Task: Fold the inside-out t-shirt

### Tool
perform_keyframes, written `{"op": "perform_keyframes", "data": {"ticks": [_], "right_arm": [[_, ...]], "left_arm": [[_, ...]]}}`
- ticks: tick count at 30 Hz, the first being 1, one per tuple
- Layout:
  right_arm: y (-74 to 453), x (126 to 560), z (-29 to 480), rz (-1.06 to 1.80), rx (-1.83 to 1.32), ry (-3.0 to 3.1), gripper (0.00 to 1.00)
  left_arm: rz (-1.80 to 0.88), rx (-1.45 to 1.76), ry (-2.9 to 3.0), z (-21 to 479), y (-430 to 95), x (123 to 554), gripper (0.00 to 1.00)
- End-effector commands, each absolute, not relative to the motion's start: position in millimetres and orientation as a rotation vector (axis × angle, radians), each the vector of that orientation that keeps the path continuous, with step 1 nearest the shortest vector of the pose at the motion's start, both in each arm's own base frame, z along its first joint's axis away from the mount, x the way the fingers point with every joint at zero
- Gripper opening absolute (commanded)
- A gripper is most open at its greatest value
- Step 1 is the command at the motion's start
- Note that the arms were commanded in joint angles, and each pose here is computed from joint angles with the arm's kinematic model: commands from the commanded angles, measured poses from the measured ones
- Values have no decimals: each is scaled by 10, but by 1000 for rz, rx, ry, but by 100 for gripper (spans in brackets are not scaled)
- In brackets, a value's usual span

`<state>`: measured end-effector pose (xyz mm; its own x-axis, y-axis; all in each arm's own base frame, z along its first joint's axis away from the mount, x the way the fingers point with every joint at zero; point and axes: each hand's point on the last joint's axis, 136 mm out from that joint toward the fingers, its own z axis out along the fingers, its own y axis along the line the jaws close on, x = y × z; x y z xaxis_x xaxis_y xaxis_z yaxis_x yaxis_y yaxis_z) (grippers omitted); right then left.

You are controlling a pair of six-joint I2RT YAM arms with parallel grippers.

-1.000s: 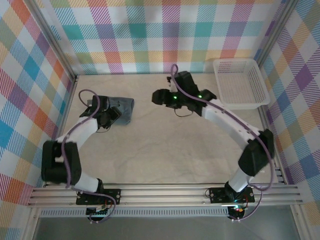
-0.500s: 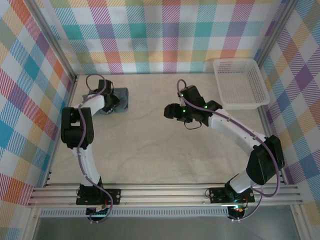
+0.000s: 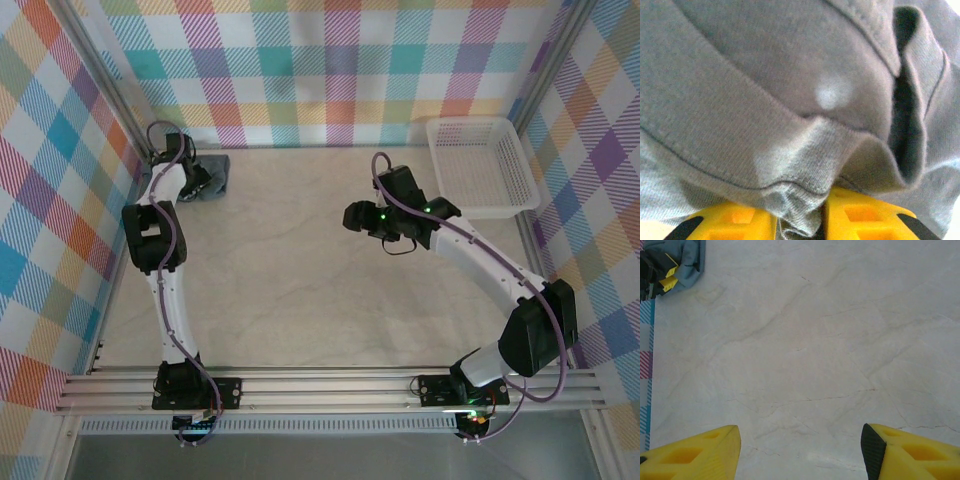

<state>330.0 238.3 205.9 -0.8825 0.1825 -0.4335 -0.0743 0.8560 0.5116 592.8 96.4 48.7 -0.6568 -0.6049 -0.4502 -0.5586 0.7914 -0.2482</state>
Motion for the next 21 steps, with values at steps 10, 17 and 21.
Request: {"op": "perform_keyframes", "data": {"ticks": [10,17,21], "right_arm": [[2254,3214,2398,755,104,2514,66],[1437,3340,2356,469,237,2413,83],[797,3352,2297,151,303,2294,100]], "left_arm": [[-296,-769,2411,1079,959,5925,53],[-465,-709,2139,2167,426,5151,62],[-463,-600,2087,2422,42,4563,66]]}}
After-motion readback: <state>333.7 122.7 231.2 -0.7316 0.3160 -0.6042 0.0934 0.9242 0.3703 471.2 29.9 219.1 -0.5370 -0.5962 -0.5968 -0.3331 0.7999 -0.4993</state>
